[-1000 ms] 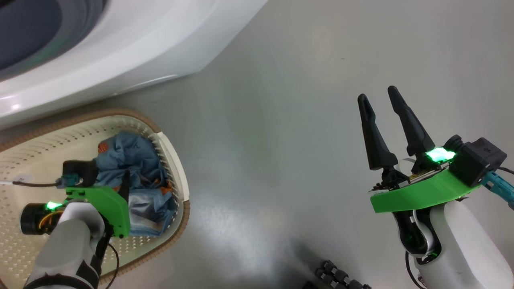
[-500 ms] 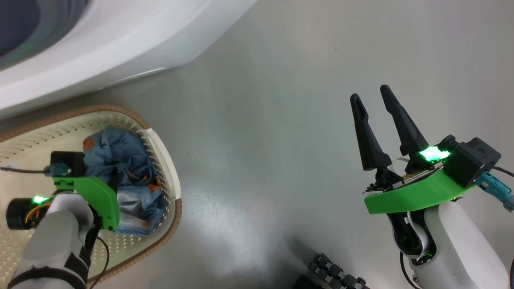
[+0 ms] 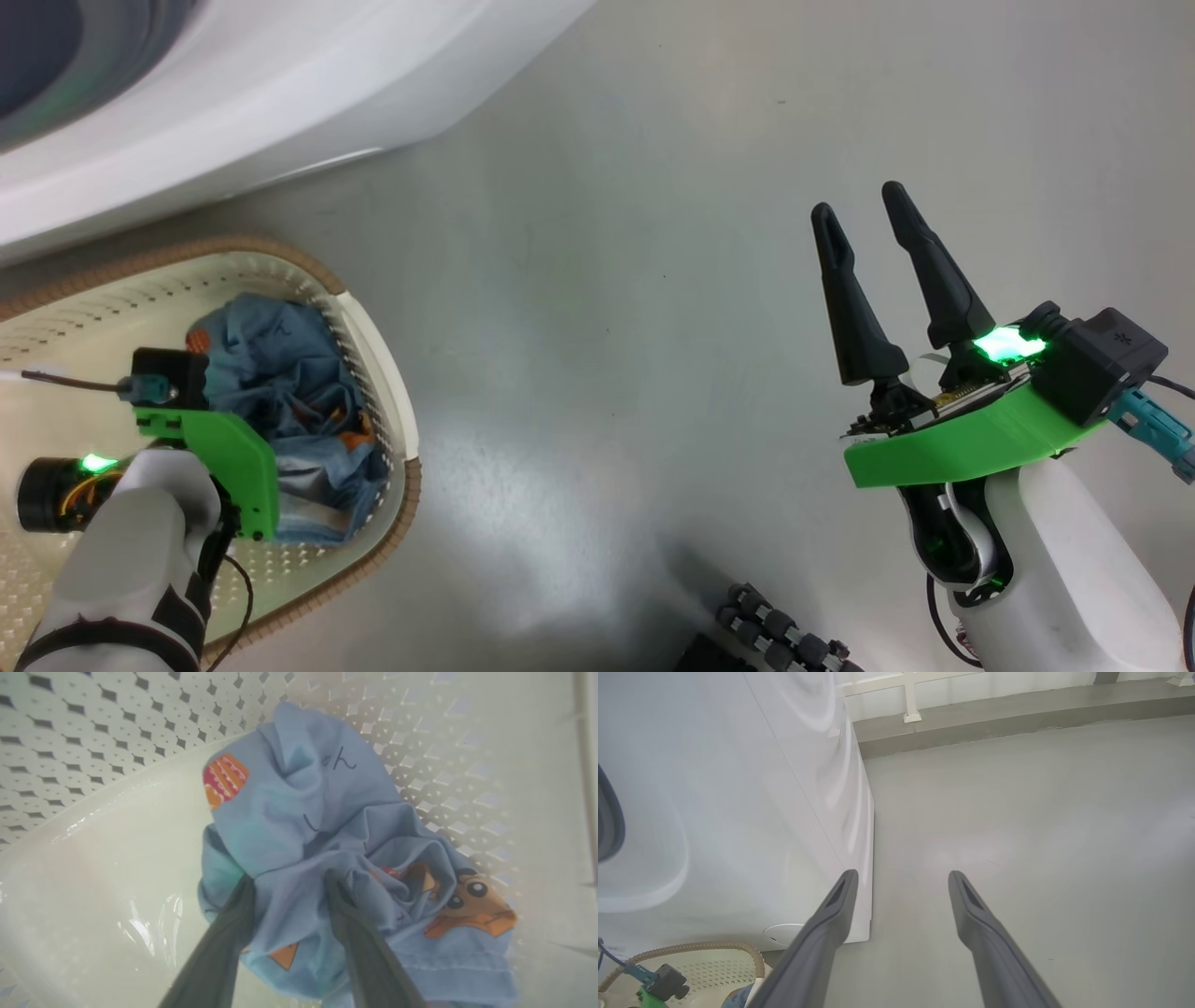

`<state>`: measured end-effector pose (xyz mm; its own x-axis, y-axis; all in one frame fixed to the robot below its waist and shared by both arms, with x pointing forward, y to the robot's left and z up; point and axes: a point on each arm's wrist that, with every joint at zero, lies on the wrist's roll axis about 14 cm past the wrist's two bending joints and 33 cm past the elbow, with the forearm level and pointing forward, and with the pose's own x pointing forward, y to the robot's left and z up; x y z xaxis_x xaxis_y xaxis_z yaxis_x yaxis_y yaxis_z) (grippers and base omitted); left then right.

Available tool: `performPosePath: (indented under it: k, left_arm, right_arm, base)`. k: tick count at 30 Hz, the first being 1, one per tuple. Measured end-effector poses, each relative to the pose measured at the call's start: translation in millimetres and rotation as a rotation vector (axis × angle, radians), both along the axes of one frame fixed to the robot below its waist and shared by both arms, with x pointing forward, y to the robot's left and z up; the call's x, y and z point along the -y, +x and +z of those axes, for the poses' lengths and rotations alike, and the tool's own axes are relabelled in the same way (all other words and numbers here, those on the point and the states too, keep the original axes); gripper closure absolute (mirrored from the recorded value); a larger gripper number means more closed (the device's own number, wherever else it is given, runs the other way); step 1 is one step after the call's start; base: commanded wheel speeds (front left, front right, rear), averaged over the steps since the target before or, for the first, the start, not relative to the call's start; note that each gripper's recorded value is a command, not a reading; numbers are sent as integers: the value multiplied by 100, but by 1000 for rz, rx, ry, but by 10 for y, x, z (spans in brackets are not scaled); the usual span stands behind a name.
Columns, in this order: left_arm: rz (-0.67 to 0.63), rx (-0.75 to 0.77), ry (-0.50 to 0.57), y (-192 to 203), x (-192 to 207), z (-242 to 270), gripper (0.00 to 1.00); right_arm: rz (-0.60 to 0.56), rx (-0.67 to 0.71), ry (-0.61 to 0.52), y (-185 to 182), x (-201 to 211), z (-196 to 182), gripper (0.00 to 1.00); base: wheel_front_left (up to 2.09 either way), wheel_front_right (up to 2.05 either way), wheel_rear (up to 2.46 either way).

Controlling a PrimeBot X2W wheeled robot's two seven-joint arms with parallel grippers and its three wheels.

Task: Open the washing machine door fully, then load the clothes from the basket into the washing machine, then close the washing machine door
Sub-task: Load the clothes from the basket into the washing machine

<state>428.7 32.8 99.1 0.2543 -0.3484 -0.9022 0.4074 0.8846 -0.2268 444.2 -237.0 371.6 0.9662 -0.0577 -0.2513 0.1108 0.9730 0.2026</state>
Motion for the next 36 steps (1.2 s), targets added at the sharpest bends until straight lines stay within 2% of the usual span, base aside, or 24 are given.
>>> performPosePath:
  k: [1,13,28,36]
  left_arm:
    - [-3,-2,-1,-3,2,4,100]
    - [26,29,-31,69,34,182,100]
    - [116,183,-115,236,60,685,100]
    - [157,231,-141,171,35,921,100]
  right_arm:
    - [1,1,1,2,-3,2,0]
    - [14,33,9,30,-43,115,0]
    - [49,83,16,69,-99,303,0]
    - [70,114,26,56,-162,431,0]
  base:
    - [0,0,0]
    - [0,0,0]
    - [0,0,0]
    - [0,0,0]
